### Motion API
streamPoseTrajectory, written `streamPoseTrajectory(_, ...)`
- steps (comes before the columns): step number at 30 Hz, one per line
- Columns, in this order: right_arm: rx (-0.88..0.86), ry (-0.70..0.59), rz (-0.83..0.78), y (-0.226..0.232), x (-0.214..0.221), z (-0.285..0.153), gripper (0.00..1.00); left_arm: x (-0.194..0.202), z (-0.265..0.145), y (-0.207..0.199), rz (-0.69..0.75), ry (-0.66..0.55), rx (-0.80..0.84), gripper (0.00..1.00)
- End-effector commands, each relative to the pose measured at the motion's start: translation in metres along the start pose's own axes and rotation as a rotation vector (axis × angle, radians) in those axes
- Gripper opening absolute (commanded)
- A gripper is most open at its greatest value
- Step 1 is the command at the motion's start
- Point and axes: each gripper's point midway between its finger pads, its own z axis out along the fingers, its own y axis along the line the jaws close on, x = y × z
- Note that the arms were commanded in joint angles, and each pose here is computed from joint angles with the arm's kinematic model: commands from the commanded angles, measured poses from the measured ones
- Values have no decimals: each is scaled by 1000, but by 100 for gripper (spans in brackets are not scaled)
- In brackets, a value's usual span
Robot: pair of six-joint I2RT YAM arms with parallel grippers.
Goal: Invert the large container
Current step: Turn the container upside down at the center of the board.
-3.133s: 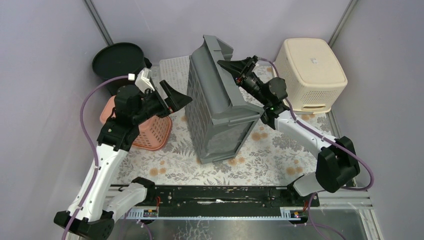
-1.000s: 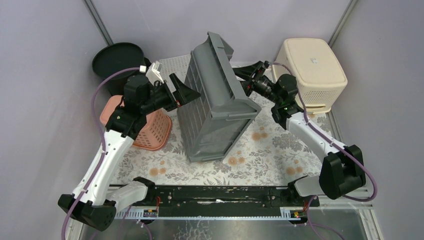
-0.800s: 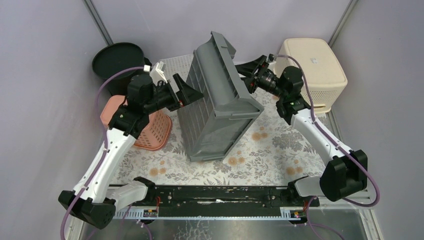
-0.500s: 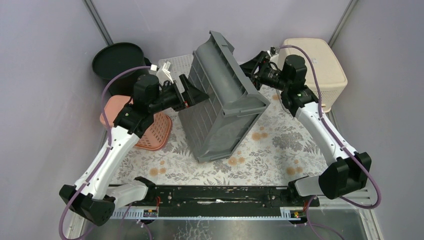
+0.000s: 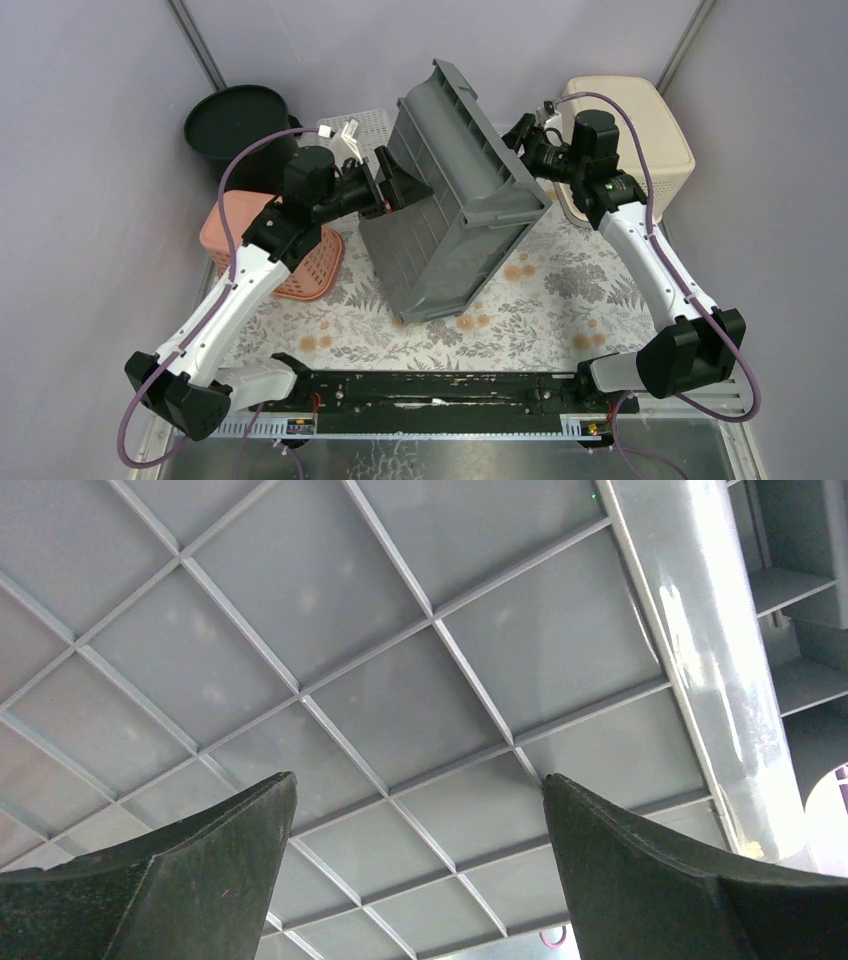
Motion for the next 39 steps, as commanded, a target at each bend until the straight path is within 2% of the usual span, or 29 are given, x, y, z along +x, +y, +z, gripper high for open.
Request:
streamPoseTrajectory(1, -32, 12, -99, 16, 4, -16, 74, 4, 10, 5, 20, 18, -25, 100)
streamPoseTrajectory(19, 133, -26, -148, -30, 5, -42, 76, 24, 42, 0, 39, 92, -27, 100)
streamPoseTrajectory(39, 198, 21, -114, -75, 41, -56, 76, 41, 51, -3, 45, 129, -31, 100)
